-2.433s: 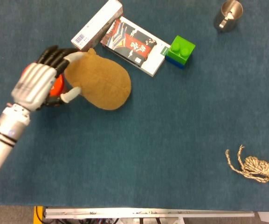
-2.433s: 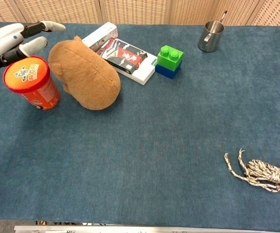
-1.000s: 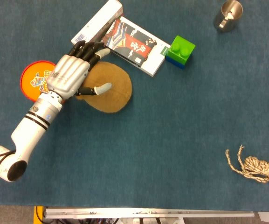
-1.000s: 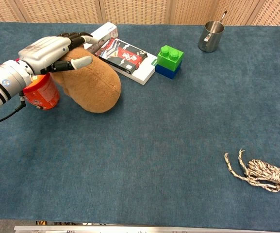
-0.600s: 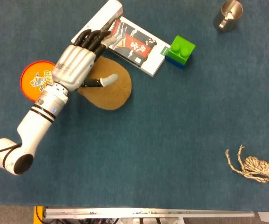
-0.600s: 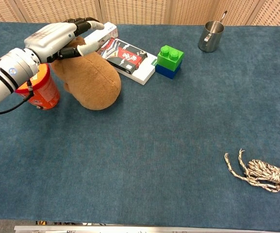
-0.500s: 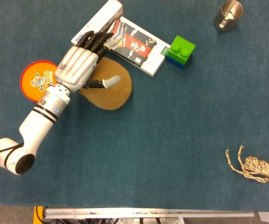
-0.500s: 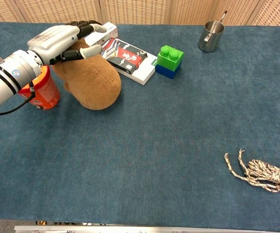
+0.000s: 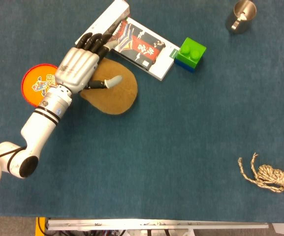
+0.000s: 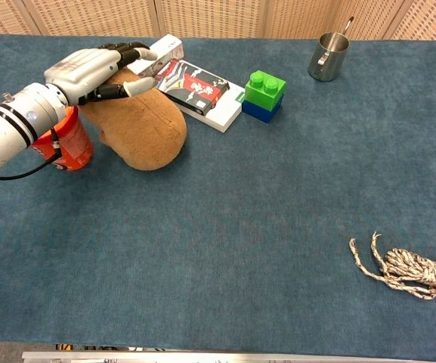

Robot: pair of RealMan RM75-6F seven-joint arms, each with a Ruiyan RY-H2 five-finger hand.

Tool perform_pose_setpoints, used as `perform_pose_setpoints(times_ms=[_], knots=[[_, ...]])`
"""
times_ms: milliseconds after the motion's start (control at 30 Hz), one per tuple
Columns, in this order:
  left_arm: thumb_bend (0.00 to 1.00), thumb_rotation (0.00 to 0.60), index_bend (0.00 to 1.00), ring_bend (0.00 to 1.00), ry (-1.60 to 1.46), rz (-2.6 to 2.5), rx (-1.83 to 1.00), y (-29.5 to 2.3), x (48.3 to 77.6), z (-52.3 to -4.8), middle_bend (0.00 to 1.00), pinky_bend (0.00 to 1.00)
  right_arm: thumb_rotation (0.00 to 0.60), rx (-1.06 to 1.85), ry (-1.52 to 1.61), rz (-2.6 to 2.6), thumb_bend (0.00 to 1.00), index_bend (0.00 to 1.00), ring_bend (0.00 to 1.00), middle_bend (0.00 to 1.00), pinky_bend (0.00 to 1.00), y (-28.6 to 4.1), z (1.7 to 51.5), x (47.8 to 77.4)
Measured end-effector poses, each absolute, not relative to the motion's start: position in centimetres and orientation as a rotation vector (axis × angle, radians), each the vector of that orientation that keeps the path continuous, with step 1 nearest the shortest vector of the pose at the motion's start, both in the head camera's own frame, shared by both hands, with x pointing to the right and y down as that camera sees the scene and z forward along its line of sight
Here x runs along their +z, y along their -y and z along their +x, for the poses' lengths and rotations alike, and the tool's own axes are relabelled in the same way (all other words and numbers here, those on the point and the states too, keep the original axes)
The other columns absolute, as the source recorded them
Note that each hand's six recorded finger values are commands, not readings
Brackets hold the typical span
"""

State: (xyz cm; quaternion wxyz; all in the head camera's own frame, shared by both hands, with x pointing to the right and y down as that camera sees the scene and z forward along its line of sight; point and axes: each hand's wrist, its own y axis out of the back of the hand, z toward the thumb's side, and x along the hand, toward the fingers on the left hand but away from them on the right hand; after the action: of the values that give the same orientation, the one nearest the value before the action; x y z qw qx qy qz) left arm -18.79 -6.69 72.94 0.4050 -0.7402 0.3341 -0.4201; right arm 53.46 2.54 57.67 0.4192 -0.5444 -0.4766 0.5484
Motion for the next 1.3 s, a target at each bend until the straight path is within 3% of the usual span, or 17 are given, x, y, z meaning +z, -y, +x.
perform_pose_setpoints(times_ms=[567,967,1300], knots=[[0.09,0.000,0.10,0.04,-0.897,-1.899,-0.965,6.8,70.4,-17.8,0.06,0.00,0.600,1.369,1.203,-1.363,0.25,0.28,0.21,0.32,0.27,-2.7,53.6,57.5],[0.09,0.000,0.10,0.04,-0.861,-1.826,-1.065,7.8,72.4,-18.7,0.06,0.00,0.600,1.383,1.206,-1.356,0.25,0.28,0.21,0.32,0.27,-2.9,54.0,57.5],[0.09,0.000,0.10,0.04,-0.837,-1.912,-1.080,6.0,73.5,-18.1,0.06,0.00,0.600,1.385,1.199,-1.366,0.25,0.28,0.21,0.32,0.27,-2.8,53.8,57.8]])
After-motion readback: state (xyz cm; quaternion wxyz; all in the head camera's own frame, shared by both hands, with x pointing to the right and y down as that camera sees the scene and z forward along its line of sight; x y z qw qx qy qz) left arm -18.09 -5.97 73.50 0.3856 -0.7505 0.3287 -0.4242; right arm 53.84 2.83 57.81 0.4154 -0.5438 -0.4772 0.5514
